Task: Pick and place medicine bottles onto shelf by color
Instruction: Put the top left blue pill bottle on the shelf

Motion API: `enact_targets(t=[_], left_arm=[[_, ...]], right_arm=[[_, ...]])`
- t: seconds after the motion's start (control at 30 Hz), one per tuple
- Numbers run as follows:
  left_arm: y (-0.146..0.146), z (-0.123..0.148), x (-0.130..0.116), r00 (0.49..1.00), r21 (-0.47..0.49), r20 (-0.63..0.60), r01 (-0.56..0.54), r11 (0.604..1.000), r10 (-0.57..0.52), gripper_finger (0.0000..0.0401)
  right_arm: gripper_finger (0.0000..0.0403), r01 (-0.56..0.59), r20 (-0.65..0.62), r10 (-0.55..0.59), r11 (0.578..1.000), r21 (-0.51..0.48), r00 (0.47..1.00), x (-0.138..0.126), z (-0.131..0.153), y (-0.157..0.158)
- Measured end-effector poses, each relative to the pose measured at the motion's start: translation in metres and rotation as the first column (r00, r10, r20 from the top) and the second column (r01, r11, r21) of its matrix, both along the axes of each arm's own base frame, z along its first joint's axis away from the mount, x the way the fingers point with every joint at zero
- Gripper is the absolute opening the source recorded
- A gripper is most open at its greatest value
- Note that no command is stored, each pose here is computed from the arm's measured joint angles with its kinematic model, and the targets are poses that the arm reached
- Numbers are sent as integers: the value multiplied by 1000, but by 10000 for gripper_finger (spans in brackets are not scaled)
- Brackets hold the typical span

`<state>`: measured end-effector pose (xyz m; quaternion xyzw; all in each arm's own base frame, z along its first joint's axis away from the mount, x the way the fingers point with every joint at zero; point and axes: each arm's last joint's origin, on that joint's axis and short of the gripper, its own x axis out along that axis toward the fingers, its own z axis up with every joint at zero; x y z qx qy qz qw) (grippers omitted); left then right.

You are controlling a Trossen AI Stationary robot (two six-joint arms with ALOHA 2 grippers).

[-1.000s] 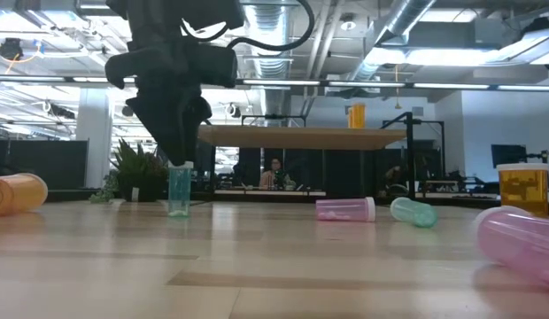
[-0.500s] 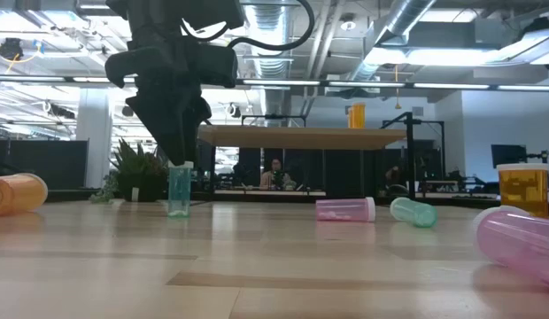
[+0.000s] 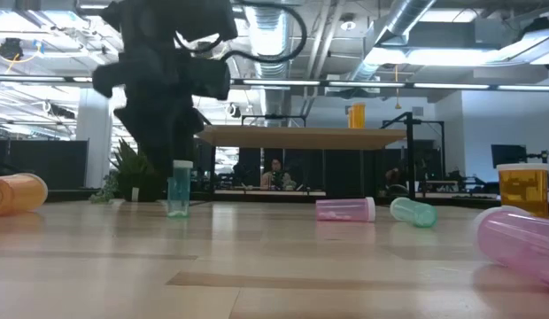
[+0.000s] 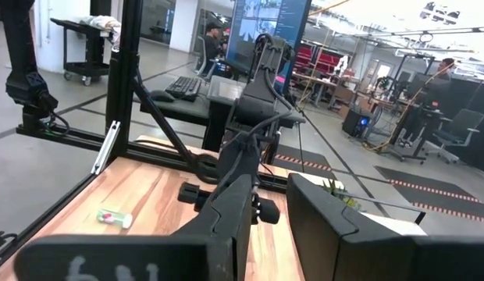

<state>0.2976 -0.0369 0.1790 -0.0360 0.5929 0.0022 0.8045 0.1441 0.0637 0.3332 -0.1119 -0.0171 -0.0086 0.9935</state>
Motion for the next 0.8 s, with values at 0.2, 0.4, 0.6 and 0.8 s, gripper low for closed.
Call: enact_targets(t=[0.2,0.4,0.6,0.8], left_arm=[[2,-3,-1,1000,44,0,-14,999,14,222],[2,-2,0,1000,53,26,-5,999,3,222],[2,-2,0,1000,55,24,-3,998,2,215],[2,-2,0,1000,51,24,-2,999,1,163]], right_arm=[[107,0,-1,0,1000,0,1000,0,0,0],[107,0,-2,0,1000,0,1000,0,0,0],[107,0,-4,0,1000,-1,1000,0,0,0],[107,0,-6,0,1000,-2,1000,0,-1,0]])
